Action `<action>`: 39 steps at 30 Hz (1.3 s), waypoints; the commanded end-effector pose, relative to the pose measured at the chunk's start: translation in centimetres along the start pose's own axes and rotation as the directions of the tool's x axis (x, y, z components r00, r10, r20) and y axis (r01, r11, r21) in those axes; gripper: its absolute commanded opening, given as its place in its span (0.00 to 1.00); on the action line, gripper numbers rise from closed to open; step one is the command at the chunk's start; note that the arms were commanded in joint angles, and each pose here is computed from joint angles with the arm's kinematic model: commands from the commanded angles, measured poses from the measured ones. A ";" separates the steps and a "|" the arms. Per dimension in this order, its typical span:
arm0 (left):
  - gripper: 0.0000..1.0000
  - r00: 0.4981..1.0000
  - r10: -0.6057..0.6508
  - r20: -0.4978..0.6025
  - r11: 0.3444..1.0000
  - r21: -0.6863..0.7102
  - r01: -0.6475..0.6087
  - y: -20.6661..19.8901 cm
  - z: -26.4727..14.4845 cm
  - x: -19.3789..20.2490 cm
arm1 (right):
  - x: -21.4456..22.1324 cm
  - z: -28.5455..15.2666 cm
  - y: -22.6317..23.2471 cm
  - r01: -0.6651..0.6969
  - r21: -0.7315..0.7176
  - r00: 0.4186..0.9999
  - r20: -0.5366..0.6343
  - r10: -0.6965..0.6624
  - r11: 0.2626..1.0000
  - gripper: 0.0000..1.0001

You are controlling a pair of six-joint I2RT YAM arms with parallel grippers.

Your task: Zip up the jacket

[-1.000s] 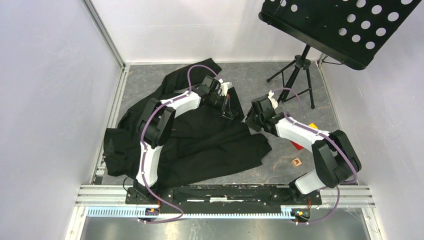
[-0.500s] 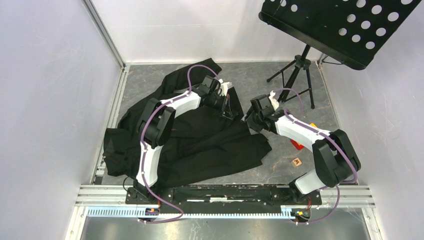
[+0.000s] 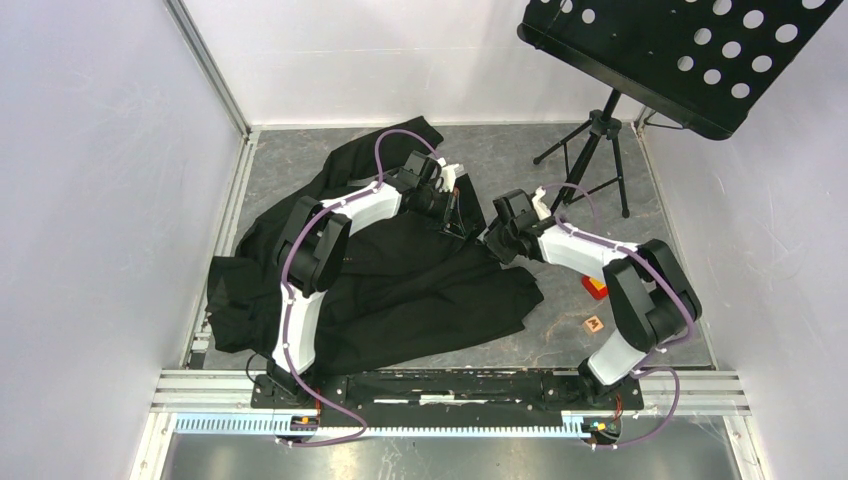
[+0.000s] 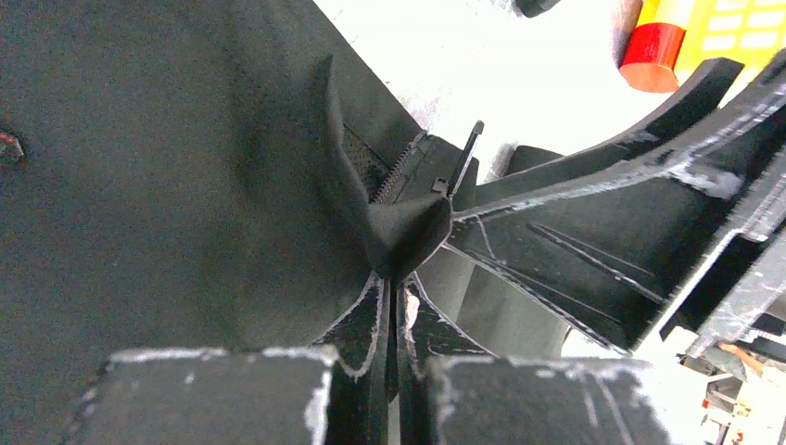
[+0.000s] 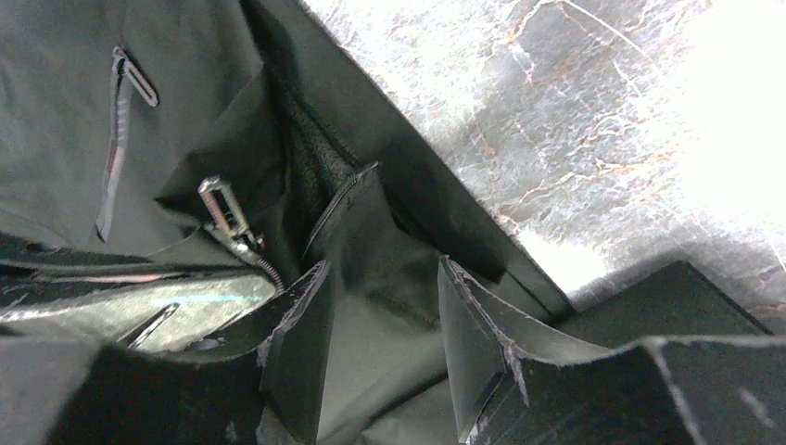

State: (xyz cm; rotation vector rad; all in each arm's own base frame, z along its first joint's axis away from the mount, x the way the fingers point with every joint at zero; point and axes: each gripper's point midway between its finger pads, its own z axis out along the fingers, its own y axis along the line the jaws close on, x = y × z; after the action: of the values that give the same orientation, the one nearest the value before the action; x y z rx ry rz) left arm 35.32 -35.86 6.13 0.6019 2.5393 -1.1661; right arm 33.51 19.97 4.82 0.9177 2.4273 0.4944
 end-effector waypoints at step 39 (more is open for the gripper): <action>0.02 0.978 0.186 0.096 0.969 0.146 -0.199 -3.4 -5.4 -3.7 | -0.9 -4.7 6.8 0.818 -0.480 0.561 0.540 -0.628 0.318 0.00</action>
State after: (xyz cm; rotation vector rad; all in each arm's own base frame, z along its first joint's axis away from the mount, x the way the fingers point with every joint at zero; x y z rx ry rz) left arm 35.47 -35.00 8.45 0.6922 2.4566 -1.2645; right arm 34.81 21.99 8.42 -0.1293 2.0943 0.7598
